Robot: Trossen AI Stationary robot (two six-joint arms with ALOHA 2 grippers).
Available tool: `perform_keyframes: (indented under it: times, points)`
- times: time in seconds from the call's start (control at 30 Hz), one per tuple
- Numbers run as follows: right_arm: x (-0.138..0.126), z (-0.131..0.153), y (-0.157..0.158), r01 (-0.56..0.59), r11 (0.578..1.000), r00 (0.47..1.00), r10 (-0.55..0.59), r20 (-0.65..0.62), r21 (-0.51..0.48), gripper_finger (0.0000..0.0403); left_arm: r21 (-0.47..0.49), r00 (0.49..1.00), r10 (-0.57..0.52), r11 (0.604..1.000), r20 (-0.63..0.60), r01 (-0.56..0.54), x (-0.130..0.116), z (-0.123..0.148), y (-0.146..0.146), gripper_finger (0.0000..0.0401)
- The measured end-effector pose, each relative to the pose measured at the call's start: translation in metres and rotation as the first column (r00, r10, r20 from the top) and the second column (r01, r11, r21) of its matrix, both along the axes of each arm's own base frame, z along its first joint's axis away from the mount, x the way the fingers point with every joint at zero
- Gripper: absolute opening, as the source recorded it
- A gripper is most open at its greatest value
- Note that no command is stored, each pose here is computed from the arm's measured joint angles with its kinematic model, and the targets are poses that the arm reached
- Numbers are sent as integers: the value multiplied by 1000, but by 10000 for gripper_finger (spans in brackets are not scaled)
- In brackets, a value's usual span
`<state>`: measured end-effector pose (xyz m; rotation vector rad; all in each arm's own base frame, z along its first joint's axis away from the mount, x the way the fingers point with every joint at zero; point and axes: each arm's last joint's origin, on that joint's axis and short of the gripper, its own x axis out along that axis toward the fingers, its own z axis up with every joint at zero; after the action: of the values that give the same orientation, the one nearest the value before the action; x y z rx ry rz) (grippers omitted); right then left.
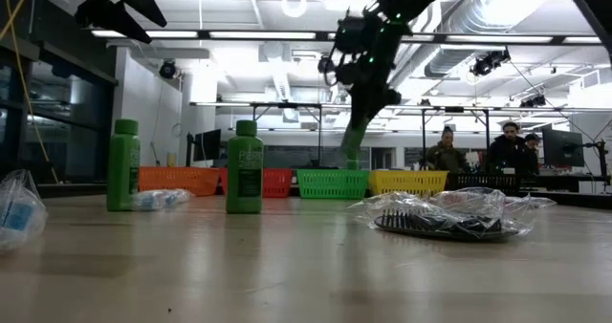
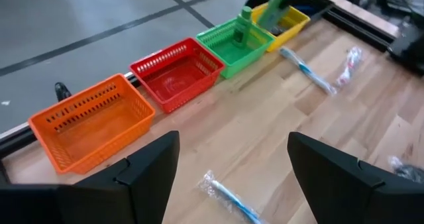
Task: Pick & Place Travel size toiletries
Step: Put the green shampoo into the green bin
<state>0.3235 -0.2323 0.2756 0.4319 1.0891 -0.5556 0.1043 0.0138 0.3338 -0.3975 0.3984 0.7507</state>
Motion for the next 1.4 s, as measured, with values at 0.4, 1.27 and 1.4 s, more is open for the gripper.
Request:
perform_keyframes:
  times: [0.4, 1.27, 1.4]
  points:
    - [15, -41, -14, -105, 992, 985, 93, -147, -76, 94, -18, 999, 30, 999, 20, -30, 0, 0, 0, 280]
    - [31, -75, -4, -412, 909, 867, 370, -333, -63, 111, -34, 999, 30, 999, 27, -29, 0, 0, 0, 280]
    - [31, -75, -4, -418, 907, 864, 378, -331, -56, 129, -34, 999, 30, 999, 26, -29, 0, 0, 0, 280]
